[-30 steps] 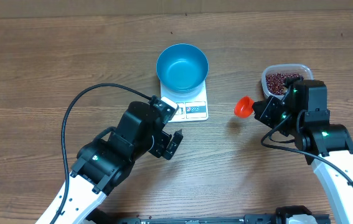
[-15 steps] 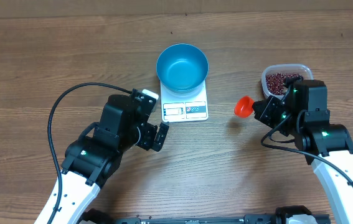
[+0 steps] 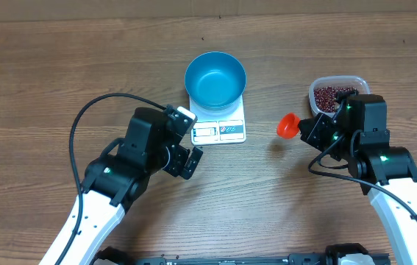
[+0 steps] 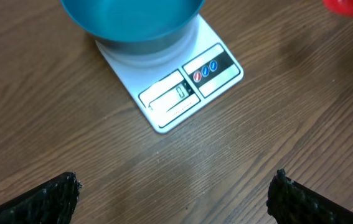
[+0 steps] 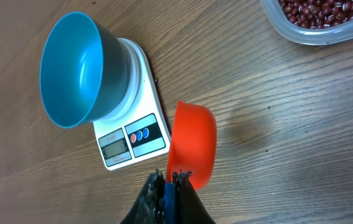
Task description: Scoop item into bowl and weigh 150g on scale
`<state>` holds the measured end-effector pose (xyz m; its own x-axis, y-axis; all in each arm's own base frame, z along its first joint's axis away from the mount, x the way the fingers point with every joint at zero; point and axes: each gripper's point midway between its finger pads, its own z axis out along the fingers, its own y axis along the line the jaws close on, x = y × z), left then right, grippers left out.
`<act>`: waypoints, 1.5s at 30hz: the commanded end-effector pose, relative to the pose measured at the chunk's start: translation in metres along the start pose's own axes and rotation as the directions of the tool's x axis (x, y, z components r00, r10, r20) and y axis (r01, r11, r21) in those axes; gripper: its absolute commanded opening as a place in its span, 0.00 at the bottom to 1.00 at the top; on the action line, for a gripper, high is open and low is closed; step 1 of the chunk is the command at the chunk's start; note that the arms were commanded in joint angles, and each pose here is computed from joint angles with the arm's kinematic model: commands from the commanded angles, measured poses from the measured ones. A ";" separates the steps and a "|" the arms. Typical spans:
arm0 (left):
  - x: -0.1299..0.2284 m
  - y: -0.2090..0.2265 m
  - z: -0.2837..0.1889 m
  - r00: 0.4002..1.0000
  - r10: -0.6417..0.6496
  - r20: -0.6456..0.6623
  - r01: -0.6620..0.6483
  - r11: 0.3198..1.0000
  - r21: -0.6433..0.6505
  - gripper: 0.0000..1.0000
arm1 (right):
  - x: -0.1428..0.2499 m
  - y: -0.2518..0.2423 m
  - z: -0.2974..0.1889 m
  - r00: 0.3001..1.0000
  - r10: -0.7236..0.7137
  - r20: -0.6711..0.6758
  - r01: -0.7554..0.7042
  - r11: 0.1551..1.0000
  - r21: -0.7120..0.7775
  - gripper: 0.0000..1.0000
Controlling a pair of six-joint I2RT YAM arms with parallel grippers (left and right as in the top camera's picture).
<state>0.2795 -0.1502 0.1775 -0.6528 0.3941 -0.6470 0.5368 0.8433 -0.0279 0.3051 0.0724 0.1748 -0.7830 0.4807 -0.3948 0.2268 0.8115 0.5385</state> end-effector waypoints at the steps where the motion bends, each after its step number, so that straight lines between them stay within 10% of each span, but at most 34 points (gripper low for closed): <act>1: 0.007 -0.002 0.010 0.999 0.016 -0.032 -0.016 1.000 0.019 1.00 | -0.014 0.014 -0.013 0.998 -0.024 0.056 0.025 0.999 -0.028 0.04; 45: -0.035 0.004 -0.022 0.997 -0.065 0.035 0.066 0.998 -0.016 0.99 | -0.015 0.014 -0.013 0.998 -0.024 0.057 0.025 0.999 -0.029 0.04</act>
<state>0.2870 -0.1527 0.2080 -0.6358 0.4054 -0.6568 0.5456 0.8380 -0.0110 0.3055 0.0725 0.1751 -0.7821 0.4811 -0.3960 0.2260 0.8113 0.5392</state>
